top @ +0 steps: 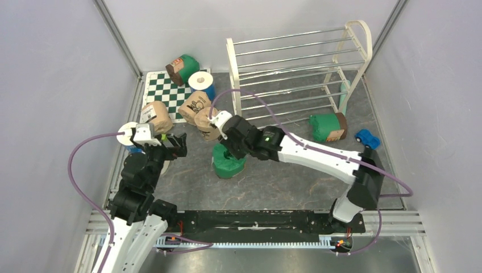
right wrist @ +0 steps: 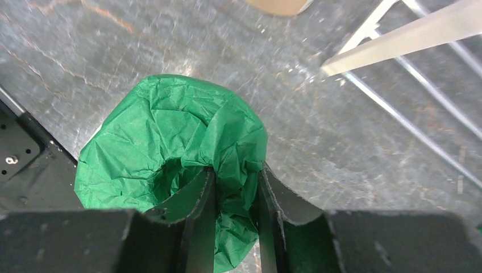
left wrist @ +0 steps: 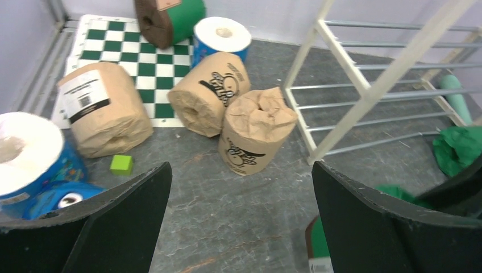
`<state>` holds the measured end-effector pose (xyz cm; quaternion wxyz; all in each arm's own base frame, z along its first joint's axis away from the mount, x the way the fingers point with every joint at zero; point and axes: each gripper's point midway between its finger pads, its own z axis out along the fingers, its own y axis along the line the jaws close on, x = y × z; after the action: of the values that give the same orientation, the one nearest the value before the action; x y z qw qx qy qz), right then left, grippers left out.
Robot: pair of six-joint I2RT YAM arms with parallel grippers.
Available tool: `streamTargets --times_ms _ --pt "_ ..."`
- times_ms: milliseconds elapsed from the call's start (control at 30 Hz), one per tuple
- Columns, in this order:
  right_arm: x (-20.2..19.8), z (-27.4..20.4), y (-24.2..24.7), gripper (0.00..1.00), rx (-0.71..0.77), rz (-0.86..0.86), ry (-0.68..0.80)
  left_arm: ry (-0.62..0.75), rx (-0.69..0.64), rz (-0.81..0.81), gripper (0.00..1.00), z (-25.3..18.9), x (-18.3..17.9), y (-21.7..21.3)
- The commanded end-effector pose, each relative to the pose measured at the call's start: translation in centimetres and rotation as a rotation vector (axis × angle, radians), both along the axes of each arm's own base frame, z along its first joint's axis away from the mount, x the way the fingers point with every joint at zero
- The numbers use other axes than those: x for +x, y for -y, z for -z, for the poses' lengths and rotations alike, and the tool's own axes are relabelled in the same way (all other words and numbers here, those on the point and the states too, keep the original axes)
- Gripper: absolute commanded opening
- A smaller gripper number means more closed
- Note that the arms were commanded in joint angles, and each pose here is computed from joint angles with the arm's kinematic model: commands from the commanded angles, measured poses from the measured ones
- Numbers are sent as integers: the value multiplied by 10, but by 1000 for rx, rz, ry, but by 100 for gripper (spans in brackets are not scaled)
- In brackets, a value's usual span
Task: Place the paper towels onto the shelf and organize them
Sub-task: Pick up the paper towel from the center of the board.
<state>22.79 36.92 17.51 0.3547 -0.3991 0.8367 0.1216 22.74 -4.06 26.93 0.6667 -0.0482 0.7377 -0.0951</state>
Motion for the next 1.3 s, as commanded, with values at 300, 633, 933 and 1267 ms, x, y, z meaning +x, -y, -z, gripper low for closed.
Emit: streamTargets --times_ms 300,633,933,1267 --pt "48 -118 81 9 128 140 211 69 39 498 100 -8 -8 84" --pt "70 -145 138 9 130 210 248 82 47 727 100 -10 -23 120" --pt "89 -240 166 5 189 283 348 43 81 689 100 -11 -8 123" --pt "83 -315 191 2 335 346 543 22 124 545 100 10 -1 97"
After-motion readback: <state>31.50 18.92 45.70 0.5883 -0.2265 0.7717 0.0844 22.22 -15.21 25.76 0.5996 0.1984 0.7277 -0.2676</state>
